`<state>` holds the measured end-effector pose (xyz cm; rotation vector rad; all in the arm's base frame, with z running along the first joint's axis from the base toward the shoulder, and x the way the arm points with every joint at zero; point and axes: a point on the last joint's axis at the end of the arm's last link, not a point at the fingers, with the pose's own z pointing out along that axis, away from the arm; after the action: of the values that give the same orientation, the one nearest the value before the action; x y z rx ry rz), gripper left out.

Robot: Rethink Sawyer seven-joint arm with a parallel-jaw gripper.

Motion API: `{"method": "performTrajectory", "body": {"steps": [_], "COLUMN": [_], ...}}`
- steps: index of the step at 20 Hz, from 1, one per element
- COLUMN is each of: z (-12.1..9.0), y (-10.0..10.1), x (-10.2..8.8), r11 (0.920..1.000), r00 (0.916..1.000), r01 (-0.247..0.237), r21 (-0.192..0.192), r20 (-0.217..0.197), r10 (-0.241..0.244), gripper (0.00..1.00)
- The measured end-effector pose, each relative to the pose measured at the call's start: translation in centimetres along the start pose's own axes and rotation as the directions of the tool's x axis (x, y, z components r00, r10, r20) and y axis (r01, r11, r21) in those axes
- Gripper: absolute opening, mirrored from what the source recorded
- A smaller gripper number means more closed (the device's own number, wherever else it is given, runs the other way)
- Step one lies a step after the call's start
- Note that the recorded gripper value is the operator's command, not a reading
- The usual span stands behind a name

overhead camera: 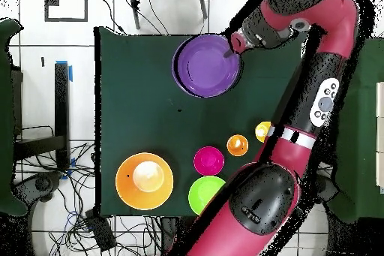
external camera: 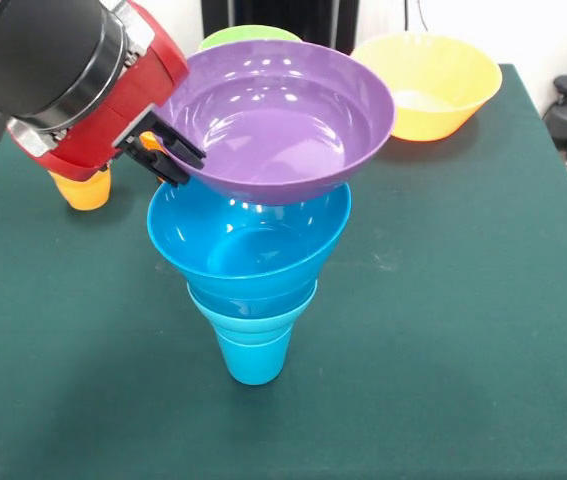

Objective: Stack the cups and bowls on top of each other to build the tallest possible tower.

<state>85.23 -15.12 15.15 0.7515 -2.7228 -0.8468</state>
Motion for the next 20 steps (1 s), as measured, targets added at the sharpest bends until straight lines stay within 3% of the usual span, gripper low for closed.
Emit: {"method": "performTrajectory", "body": {"steps": [10, 20], "z": [0.5, 0.0], "y": [0.3, -0.7], "x": [-1.9, -2.9], "r11": [1.0, 0.9988], "r00": [1.0, 0.9988], "r01": [-0.001, -0.048], "r21": [-0.004, 0.003], "r20": [-0.001, 0.004], "r10": [0.001, 0.048], "gripper": [0.0, 0.0]}}
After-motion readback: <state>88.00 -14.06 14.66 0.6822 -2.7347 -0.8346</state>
